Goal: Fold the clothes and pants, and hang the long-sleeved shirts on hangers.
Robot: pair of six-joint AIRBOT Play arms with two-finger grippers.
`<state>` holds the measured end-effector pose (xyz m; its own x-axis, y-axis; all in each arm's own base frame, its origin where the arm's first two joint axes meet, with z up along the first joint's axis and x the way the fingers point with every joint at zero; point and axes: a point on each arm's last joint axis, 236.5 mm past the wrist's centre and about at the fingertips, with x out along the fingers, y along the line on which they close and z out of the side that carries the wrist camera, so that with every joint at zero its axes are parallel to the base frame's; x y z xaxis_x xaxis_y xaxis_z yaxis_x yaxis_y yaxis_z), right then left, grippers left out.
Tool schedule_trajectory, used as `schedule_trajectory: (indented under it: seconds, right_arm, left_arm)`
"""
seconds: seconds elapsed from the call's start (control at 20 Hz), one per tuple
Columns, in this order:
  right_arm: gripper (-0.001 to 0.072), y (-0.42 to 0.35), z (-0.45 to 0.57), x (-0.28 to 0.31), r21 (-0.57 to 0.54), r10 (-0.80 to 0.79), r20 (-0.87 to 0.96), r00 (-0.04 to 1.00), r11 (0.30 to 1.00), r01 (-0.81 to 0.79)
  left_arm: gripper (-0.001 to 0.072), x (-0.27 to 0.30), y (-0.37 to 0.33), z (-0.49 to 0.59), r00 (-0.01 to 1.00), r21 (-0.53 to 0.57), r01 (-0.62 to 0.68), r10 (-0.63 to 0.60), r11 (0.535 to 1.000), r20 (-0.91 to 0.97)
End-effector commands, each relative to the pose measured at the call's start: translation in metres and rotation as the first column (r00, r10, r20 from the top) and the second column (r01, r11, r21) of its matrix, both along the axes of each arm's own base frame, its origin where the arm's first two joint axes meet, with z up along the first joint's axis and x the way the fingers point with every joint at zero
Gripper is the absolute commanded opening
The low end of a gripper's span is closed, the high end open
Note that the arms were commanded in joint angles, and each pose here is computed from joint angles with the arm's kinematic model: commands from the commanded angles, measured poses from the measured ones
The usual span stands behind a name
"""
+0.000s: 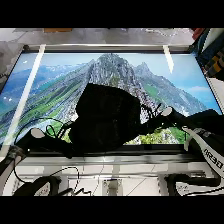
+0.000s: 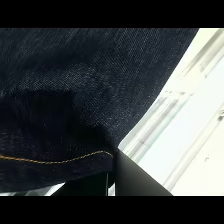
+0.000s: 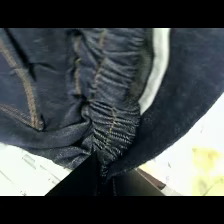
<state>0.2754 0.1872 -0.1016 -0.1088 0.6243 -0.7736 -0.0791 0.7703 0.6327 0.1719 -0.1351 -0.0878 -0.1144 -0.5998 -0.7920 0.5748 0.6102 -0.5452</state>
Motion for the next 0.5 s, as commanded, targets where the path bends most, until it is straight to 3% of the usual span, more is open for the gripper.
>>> schedule_trajectory:
  seconds: [0.0,0.25,0.45]
  right_arm:
    - [0.0047,0.005,0.023,0.009,0.029,0.051,0.048,0.998,0.998,-0.053]
    - [0.0047,0.01,0.133,0.068,0.028,0.088,0.389,0.917,0.994,-0.107]
    - [0.0047,-0.008,0.264,0.087,-0.083,0.125,0.714,0.689,0.992,-0.094]
  left_arm:
    - [0.0021,0.015,-0.002,0.034,0.998,-0.024,0.059,-0.059,0.998,0.022]
    - [0.0021,0.077,0.004,0.132,0.972,-0.028,0.101,-0.093,0.994,0.218]
    - [0.0021,0.119,0.032,0.229,0.908,-0.037,0.037,-0.018,0.999,0.418]
